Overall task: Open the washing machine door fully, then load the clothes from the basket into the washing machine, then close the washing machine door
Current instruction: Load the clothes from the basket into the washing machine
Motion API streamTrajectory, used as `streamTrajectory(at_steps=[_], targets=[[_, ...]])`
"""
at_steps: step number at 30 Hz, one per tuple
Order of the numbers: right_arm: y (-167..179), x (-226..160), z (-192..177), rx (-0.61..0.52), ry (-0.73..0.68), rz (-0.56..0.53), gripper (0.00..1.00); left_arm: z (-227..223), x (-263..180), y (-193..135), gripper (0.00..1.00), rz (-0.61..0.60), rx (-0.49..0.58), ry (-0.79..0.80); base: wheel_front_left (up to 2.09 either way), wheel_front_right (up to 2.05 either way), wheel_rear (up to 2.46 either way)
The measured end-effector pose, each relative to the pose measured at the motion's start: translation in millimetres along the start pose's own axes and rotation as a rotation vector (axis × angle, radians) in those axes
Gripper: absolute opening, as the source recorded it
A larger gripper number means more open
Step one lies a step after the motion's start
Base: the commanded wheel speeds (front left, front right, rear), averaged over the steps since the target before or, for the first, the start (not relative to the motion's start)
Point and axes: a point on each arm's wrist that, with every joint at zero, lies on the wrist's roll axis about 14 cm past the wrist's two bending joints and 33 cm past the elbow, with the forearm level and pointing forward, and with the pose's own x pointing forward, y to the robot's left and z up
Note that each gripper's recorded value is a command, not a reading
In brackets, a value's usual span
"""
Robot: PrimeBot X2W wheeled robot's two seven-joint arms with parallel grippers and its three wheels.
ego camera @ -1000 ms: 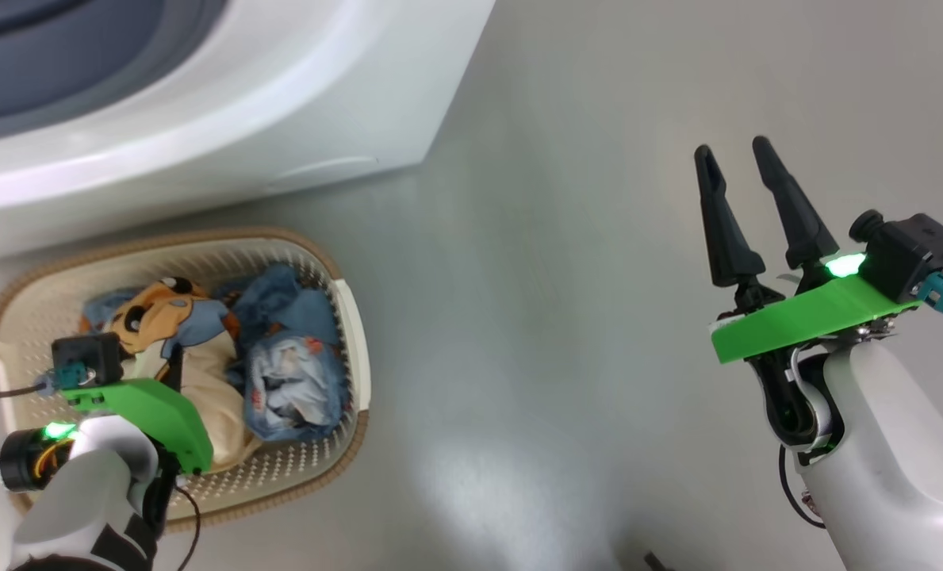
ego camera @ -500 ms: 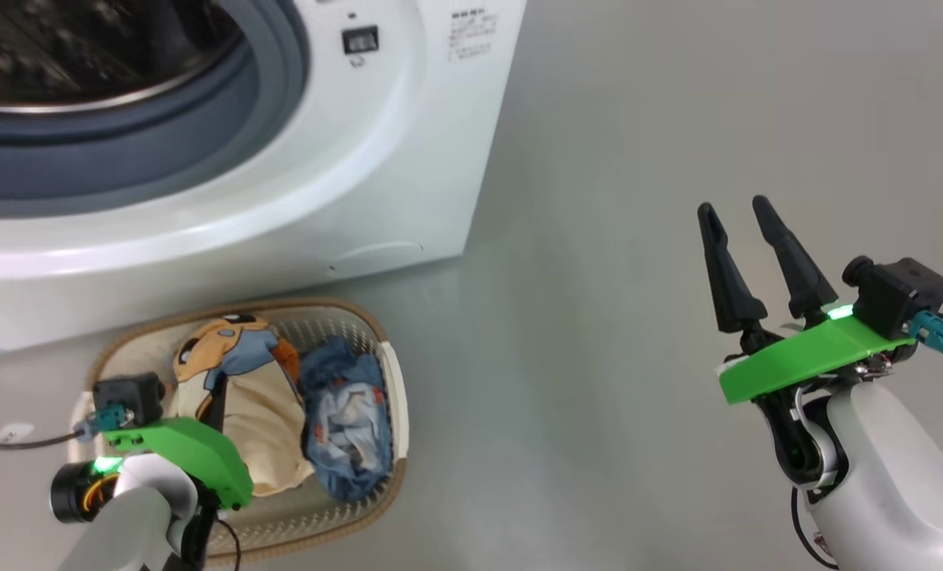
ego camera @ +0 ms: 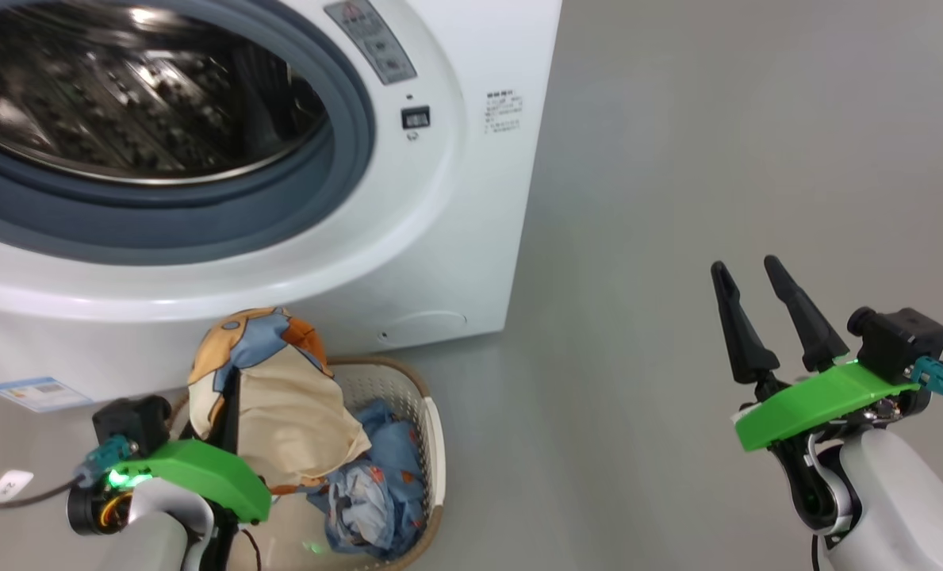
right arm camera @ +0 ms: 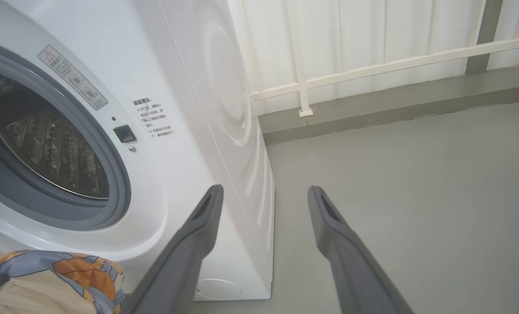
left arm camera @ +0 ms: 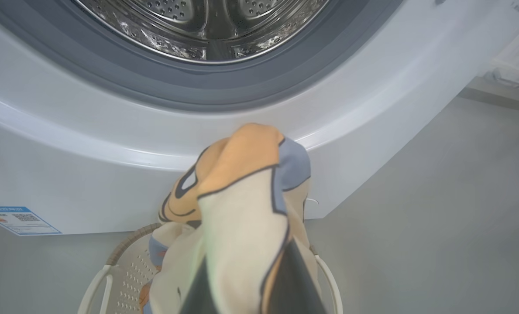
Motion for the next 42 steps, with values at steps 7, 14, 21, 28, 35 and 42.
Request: streamTrajectory(at_steps=[7,14,21,28,35,42], targets=[[11.3,-12.1,9.7,0.002,-0.022,0.028,1.0,33.5,-26.3,-14.9,0.0,-0.021,0.004,-0.132,0.0,0.0,0.0],[17.6,-23.4,17.1,0.01,-0.041,0.043,1.0,71.6,-51.4,-32.7,0.0,-0.042,0.013,-0.278,0.0,0.0,0.0],[18.4,-25.5,20.7,0.003,-0.047,0.051,1.0,92.5,-62.0,-46.5,0.0,-0.067,0.022,-0.34,0.0,0.0,0.0],[17.9,-27.1,21.0,-0.01,-0.044,0.056,1.0,93.9,-68.9,-46.4,0.0,-0.057,0.039,-0.338,0.0,0.0,0.0],[16.2,-28.2,19.2,-0.02,-0.035,0.058,1.0,103.2,-69.8,-48.6,0.0,-0.051,0.063,-0.361,0.0,0.0,0.0],[10.8,-25.9,10.3,-0.023,-0.008,0.048,1.0,117.3,-57.4,-48.2,0.0,-0.062,0.097,-0.38,0.0,0.0,0.0]])
